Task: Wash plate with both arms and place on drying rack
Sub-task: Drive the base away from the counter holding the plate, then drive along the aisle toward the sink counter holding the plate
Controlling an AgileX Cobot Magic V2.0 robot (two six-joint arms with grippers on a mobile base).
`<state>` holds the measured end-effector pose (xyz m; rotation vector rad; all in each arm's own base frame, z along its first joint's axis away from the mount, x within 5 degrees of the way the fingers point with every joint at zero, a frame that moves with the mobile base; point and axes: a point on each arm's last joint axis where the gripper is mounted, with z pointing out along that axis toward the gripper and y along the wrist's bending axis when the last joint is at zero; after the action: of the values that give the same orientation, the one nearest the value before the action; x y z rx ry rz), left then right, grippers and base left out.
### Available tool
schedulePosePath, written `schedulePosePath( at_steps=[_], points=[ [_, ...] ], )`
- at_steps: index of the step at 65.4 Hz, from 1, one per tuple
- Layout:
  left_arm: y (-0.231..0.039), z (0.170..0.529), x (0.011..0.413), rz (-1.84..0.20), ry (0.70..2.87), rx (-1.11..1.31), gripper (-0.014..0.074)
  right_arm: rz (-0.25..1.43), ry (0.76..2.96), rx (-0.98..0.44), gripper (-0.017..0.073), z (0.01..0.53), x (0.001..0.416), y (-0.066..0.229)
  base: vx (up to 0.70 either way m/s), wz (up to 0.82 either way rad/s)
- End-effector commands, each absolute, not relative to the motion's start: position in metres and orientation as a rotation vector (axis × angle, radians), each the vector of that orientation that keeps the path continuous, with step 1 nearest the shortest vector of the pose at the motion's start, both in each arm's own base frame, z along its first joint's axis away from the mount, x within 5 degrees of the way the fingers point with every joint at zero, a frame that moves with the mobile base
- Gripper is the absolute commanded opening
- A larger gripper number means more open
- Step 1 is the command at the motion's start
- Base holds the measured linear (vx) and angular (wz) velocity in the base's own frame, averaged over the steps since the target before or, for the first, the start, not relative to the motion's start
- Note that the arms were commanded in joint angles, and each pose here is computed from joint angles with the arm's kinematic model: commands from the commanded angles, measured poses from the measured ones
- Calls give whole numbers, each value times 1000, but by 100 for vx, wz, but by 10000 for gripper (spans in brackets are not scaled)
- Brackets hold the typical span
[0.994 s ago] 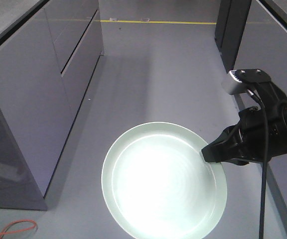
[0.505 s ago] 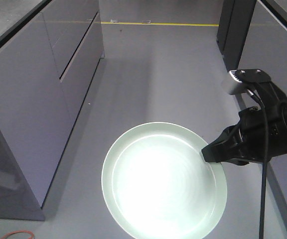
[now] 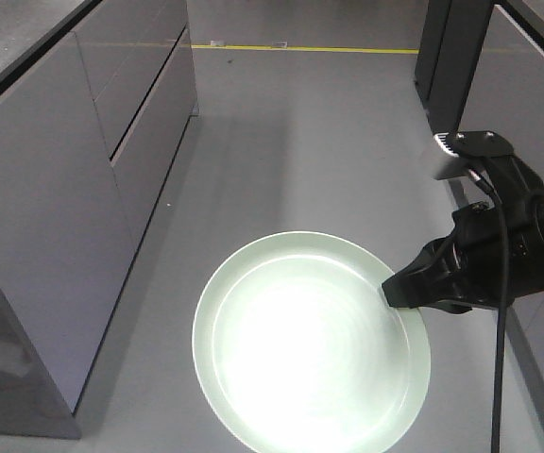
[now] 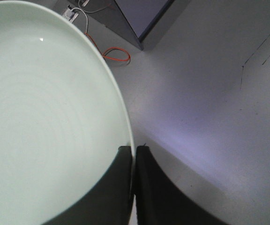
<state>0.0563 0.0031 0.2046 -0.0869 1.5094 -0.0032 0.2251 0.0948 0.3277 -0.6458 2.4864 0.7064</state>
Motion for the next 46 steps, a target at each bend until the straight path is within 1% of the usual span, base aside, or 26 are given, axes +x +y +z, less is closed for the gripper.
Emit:
schedulePosePath(
  at_steps=[1,46],
  points=[
    [3,220,53,-13,1395,-88,-6,736,2404,-614,-1,344,223,96,13,1],
    [3,220,53,-13,1395,-88,-6,737,2405,-615,-1,344,223,96,15,1]
  ],
)
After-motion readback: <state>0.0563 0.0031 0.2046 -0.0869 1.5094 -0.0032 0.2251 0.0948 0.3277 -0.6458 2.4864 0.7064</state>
